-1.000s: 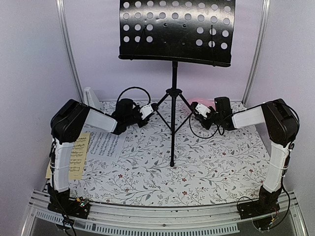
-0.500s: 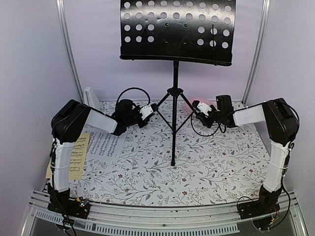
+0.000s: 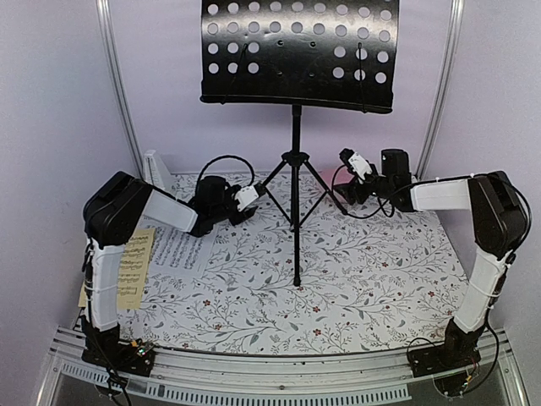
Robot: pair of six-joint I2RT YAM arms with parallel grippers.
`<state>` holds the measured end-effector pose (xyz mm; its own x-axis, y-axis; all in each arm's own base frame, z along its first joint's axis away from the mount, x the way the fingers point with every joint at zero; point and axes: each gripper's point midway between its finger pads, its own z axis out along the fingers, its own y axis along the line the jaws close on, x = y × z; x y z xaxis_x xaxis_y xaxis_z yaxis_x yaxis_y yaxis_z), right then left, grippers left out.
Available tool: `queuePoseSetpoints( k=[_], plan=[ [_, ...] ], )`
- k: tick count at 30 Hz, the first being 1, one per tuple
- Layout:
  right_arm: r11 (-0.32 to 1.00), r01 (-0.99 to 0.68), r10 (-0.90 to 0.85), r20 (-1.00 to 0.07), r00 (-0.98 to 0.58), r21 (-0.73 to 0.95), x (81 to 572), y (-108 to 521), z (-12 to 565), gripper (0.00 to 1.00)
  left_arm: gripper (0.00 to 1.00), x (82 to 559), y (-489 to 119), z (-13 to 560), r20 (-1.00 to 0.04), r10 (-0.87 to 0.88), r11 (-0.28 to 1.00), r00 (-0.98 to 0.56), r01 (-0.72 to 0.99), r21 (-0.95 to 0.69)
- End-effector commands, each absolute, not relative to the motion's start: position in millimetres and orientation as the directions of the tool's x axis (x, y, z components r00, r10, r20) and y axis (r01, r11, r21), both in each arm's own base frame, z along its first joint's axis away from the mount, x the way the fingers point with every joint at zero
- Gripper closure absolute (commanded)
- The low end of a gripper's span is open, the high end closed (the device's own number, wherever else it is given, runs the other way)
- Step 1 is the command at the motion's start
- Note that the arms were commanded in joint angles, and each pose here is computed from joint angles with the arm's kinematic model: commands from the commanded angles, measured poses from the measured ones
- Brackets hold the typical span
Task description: Set up the instrument practice props
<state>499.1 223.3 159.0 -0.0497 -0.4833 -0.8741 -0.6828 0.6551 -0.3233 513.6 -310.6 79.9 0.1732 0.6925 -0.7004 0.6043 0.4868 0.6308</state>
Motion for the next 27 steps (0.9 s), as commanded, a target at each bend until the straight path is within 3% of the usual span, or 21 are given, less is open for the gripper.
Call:
queuePoseSetpoints(
  k=[1,4,9,12,17,21,27],
  plan=[
    [0.696,-0.674,-0.345,-0.939,-0.008,-0.25,478.5,230.9,217.8,0.12,0.35,498.6,-308.1,113.6,-0.724,0.677,0.544,0.136,0.57,0.616],
    [0.709,-0.678,-0.289,-0.957,-0.026,-0.196,459.9,228.8,230.9,0.0,0.3,490.6,-297.7,131.5,-0.768,0.64,0.632,0.031,0.548,0.548],
    [0.761,-0.649,-0.147,-0.979,-0.143,-0.02,436.2,219.6,239.4,0.01,0.24,467.6,-278.5,166.0,-0.874,0.419,0.818,-0.245,0.52,0.246],
    [0.76,-0.632,-0.042,-0.958,-0.285,0.155,422.1,219.7,234.5,0.01,0.22,443.4,-263.7,156.4,-0.846,0.29,0.886,-0.447,0.46,0.06],
    [0.711,-0.648,0.012,-0.926,-0.377,0.273,385.2,230.6,234.6,0.01,0.19,404.1,-213.3,146.3,-0.804,0.089,0.961,-0.588,0.263,-0.086],
    [0.695,-0.638,0.045,-0.906,-0.421,0.331,365.6,230.0,235.1,0.01,0.21,399.4,-123.7,138.5,-0.745,-0.112,0.994,-0.658,-0.073,-0.085],
    [0.676,-0.633,0.07,-0.888,-0.454,0.377,353.0,234.6,235.1,0.01,0.29,388.9,-29.0,125.5,-0.679,-0.153,0.882,-0.718,-0.408,0.234]
  ],
)
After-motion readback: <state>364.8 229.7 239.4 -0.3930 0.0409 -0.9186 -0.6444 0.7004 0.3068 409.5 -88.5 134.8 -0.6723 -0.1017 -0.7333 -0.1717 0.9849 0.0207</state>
